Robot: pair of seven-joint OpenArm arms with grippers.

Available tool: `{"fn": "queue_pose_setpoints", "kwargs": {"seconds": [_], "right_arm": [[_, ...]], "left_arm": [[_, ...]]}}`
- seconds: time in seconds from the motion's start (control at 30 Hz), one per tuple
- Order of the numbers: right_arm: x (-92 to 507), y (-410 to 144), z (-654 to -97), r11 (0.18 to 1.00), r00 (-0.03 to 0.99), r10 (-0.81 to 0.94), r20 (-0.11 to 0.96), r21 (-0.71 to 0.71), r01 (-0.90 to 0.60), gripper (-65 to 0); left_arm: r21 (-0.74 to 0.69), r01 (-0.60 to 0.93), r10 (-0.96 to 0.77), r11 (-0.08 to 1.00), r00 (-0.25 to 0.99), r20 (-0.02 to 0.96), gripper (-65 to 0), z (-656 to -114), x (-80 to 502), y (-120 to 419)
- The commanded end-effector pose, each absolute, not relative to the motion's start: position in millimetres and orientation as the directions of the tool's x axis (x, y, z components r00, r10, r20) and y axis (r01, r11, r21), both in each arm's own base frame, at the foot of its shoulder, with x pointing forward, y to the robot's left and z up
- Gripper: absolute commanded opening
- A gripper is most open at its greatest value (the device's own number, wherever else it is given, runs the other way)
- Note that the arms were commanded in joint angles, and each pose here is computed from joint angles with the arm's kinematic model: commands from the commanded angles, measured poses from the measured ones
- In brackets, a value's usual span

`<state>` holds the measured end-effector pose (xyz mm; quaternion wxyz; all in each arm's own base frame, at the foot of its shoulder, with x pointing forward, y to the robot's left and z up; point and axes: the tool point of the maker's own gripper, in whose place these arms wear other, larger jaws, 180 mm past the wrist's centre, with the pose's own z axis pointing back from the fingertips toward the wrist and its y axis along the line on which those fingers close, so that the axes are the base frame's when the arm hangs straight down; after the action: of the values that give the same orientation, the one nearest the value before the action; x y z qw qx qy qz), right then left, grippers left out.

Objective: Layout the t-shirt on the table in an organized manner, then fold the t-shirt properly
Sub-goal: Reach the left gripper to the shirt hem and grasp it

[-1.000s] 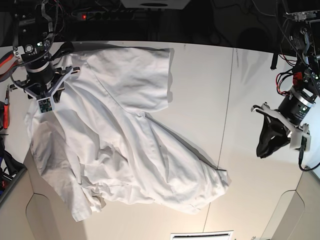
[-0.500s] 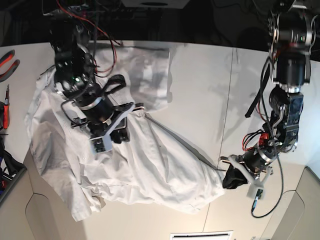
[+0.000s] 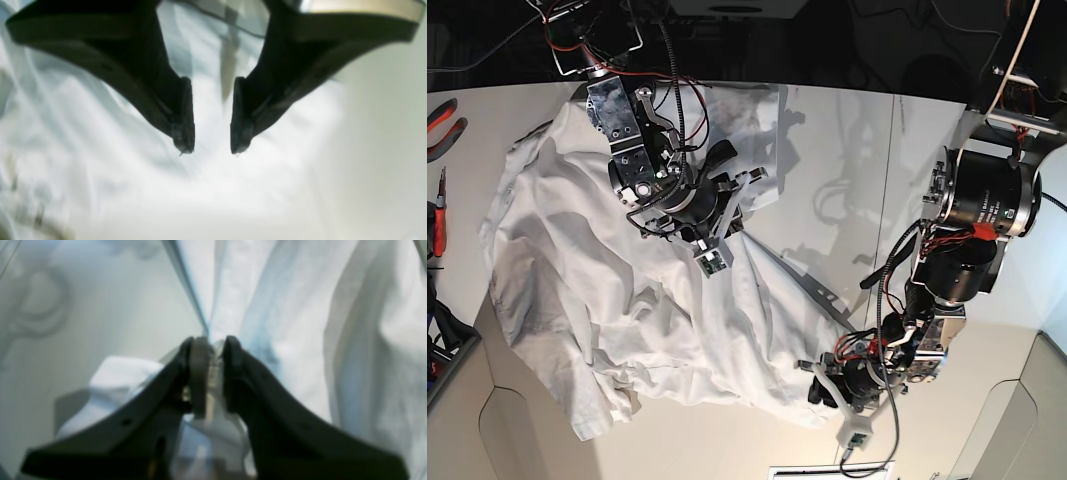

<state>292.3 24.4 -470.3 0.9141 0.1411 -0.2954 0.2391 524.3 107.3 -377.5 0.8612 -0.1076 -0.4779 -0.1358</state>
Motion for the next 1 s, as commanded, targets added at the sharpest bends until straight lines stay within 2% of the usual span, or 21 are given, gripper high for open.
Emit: {"fn": "queue_pose_setpoints", "kwargs": {"seconds": [0.0,0.17,0.33,0.47,0.63,0.83,0.97], "right_arm": [[279.6,25.8,-475.0,0.832,0.73,0.381,0.567,0.133,-0.538,-58.2],[260.1,31.4,-457.1,0.798,0.722,0.377,0.58,0.192,-0.571,-58.2],[252.0,35.0,-404.0,0.752,0.634,0.363,0.683,0.187,-0.632,-58.2],[253.9,33.0,-367.1,0.748,0.559,0.343,0.755,0.141,-0.649,-58.2],[253.4,25.4,-368.5,0.768,0.569,0.337,0.75,0.131,-0.627,-58.2],[254.0,0.9,-383.7,0.827,0.622,0.313,0.717,0.117,-0.551,-58.2],[251.3,-5.0,-389.3,0.836,0.639,0.306,0.706,0.122,-0.534,-58.2]], "left_arm": [[-0.04,0.335,-0.132,0.941,0.473,0.871,-43.3,-363.8,533.9,111.0],[-0.013,0.336,-0.185,0.942,0.552,0.813,-43.3,-406.8,503.7,127.0],[0.004,0.314,-0.215,0.949,0.641,0.736,-43.3,-444.5,468.5,164.6],[-0.082,0.304,-0.151,0.949,0.67,0.727,-43.3,-451.7,448.2,183.1],[-0.233,0.362,-0.04,0.903,0.609,0.792,-43.3,-417.1,443.4,174.1],[-0.225,0.392,0.021,0.892,0.461,0.887,-42.7,-358.4,462.6,163.3],[-0.193,0.3,0.05,0.934,0.428,0.902,-35.6,-344.8,488.2,162.7]]}}
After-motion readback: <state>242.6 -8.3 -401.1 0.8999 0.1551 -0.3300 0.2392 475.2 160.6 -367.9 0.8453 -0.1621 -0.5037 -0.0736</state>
